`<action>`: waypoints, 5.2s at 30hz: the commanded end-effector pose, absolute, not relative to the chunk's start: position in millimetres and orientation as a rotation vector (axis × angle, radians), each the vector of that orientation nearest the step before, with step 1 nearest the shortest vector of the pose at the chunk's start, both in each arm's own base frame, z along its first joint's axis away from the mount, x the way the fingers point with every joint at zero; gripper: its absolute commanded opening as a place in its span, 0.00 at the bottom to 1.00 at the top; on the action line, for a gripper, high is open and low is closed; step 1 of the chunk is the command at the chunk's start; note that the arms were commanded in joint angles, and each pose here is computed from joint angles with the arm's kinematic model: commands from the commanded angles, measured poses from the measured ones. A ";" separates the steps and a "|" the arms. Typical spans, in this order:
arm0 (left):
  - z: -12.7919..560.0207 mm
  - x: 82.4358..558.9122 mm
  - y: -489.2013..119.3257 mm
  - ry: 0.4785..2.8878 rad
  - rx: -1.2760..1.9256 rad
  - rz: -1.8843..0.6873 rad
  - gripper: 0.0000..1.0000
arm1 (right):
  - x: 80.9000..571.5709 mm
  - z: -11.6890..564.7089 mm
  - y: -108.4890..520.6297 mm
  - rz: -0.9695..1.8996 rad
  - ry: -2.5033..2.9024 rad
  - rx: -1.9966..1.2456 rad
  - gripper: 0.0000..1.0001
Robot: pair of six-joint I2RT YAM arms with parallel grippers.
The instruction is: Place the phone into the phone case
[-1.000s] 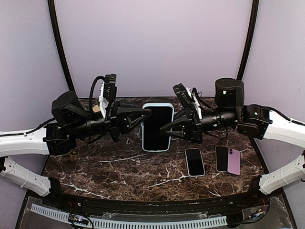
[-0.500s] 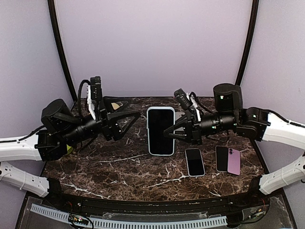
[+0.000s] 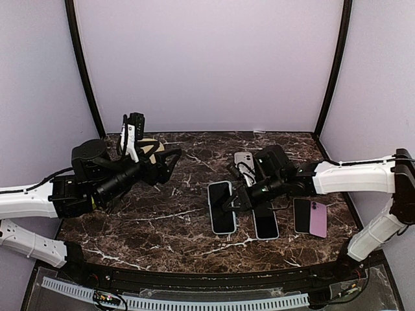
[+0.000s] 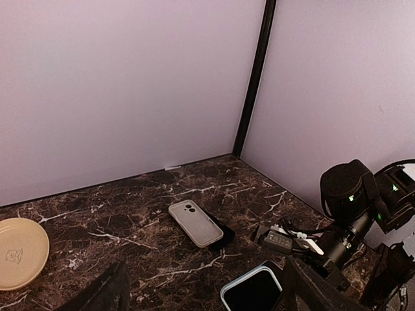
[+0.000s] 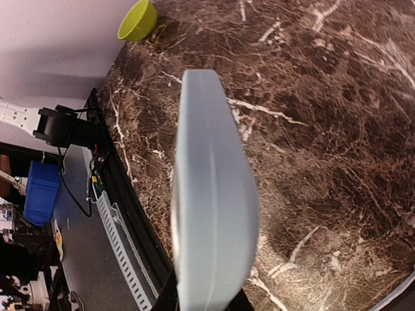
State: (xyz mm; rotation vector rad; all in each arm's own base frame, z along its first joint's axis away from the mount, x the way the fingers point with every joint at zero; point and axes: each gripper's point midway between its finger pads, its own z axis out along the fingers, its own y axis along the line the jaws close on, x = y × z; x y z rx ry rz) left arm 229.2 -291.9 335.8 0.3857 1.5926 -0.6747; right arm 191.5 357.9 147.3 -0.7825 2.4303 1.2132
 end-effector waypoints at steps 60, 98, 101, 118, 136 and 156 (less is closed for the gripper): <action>310.6 246.7 -271.2 1.690 0.321 -0.610 0.82 | 240.1 18.8 325.8 0.118 2.832 -0.247 0.84; 309.0 245.9 -267.7 1.687 0.320 -0.618 0.82 | 226.5 21.4 316.6 0.071 2.808 -0.202 0.73; 308.6 245.9 -267.4 1.687 0.321 -0.615 0.82 | 227.0 24.8 315.9 0.061 2.806 -0.210 0.83; 304.5 248.1 -272.3 1.715 0.338 -0.604 0.82 | 363.1 180.4 271.7 0.168 2.448 -0.286 0.60; 292.7 252.5 -274.2 1.762 0.345 -0.579 0.82 | 478.7 101.6 226.4 0.021 2.566 -0.087 0.49; 287.6 253.2 -275.1 1.777 0.348 -0.576 0.82 | 474.6 35.8 231.2 0.023 2.700 -0.095 0.00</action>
